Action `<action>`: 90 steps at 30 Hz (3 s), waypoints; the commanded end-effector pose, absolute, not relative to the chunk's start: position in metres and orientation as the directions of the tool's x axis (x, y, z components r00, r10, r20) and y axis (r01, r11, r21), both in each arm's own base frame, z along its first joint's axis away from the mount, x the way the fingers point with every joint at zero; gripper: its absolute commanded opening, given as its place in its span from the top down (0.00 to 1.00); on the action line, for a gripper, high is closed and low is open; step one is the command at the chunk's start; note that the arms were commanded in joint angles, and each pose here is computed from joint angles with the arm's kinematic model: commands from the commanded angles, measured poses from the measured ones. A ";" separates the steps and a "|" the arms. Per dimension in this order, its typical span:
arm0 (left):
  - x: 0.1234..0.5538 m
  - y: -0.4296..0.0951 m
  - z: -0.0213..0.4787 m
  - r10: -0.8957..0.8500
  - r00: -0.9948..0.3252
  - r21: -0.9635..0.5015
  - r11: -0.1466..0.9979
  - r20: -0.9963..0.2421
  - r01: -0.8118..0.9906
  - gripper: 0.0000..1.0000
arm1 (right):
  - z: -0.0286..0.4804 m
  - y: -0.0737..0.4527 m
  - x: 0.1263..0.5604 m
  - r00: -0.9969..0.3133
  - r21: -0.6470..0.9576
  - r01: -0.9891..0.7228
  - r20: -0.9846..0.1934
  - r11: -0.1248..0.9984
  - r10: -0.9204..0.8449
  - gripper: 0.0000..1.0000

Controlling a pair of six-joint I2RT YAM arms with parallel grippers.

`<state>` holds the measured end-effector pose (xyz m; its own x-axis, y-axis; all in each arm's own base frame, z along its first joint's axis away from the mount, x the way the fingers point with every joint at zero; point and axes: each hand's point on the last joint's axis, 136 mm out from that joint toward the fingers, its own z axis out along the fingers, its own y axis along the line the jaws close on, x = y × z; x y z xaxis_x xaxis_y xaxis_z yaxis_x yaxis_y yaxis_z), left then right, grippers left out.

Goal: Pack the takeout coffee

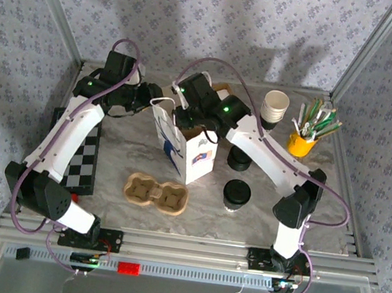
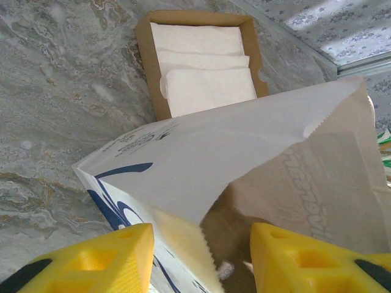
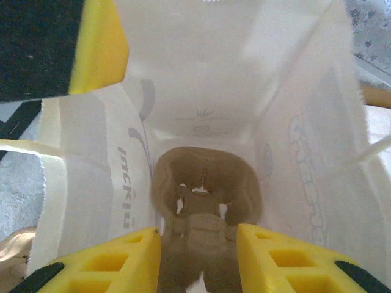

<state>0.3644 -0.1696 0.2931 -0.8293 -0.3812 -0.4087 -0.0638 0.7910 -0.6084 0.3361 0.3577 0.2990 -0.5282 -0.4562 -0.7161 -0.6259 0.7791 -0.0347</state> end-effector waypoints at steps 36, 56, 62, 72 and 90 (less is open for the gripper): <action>0.347 -0.156 0.333 -0.409 -0.764 -0.619 0.785 -0.499 -0.016 0.41 | 0.327 0.334 0.285 -0.655 0.091 -0.633 -0.592 0.769 -0.470 0.47; 0.368 -0.169 0.304 -0.320 -0.819 -0.575 0.818 -0.476 0.015 0.47 | 0.311 0.329 0.284 -0.690 0.074 -0.613 -0.534 0.787 -0.488 0.43; 0.376 -0.180 0.310 -0.273 -0.822 -0.581 0.809 -0.499 0.085 0.51 | 0.308 0.333 0.283 -0.716 0.090 -0.581 -0.528 0.809 -0.456 0.43; 0.380 -0.185 0.319 -0.225 -0.815 -0.572 0.806 -0.533 0.152 0.49 | 0.319 0.335 0.280 -0.737 0.119 -0.550 -0.534 0.827 -0.414 0.43; 0.326 -0.149 0.376 -0.371 -0.730 -0.618 0.781 -0.574 0.089 0.28 | 0.356 0.320 0.274 -0.722 0.168 -0.546 -0.591 0.821 -0.359 0.37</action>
<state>0.3435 -0.1598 0.3591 -0.7582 -0.3167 -0.5700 0.1175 0.7935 -0.5972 0.2811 0.3340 0.3324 -0.7254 -0.3953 -0.5634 -0.5571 0.8180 0.1434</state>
